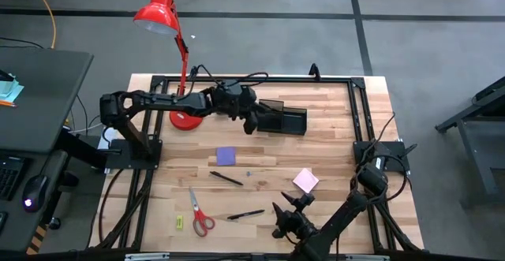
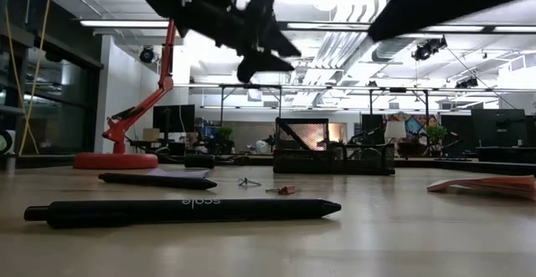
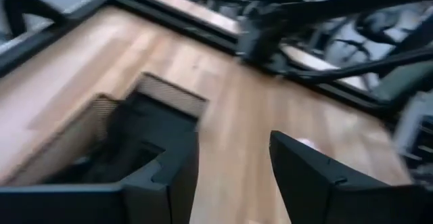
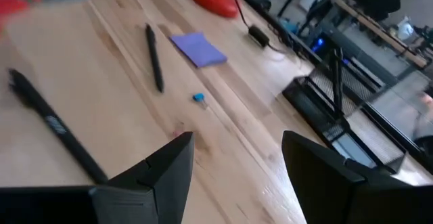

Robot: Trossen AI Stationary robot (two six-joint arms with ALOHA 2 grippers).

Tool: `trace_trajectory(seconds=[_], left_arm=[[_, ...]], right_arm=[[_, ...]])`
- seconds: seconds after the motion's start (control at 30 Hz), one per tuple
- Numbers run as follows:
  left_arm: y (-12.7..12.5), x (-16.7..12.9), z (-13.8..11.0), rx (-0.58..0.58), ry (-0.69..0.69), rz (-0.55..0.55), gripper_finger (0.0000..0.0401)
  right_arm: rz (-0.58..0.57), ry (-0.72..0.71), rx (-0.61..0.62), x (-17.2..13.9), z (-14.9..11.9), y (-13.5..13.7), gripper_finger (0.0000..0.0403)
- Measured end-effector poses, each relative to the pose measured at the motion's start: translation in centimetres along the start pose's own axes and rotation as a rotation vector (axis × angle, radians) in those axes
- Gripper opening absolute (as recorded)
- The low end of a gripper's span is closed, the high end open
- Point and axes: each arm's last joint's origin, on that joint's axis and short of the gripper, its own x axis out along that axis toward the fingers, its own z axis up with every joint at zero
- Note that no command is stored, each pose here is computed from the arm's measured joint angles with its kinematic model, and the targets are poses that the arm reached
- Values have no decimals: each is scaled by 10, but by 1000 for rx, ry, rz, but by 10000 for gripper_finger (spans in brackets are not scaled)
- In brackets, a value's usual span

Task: Pick and place office supplies into organizer
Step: Put the pink sticky note into the black desk organizer

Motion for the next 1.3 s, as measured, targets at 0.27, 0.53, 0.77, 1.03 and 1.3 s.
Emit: trace_trajectory(seconds=[0.27, 0.53, 0.77, 1.03, 1.3], left_arm=[[-66, -20, -7, 112, -46, -123, 134], [-125, -51, -84, 194, -210, -337, 115], [-121, -85, -140, 181, -364, -364, 117], [-104, -111, -182, 176, -420, -362, 117], [-104, -114, -181, 170, -437, -362, 117]], right_arm=[[61, -93, 77, -18, -10, 5, 220], [119, -146, 128, -25, -38, 14, 220], [150, -191, 121, -27, -39, 23, 220], [139, -138, 58, -4, -25, 33, 214], [300, -100, 23, 18, 4, 64, 194]])
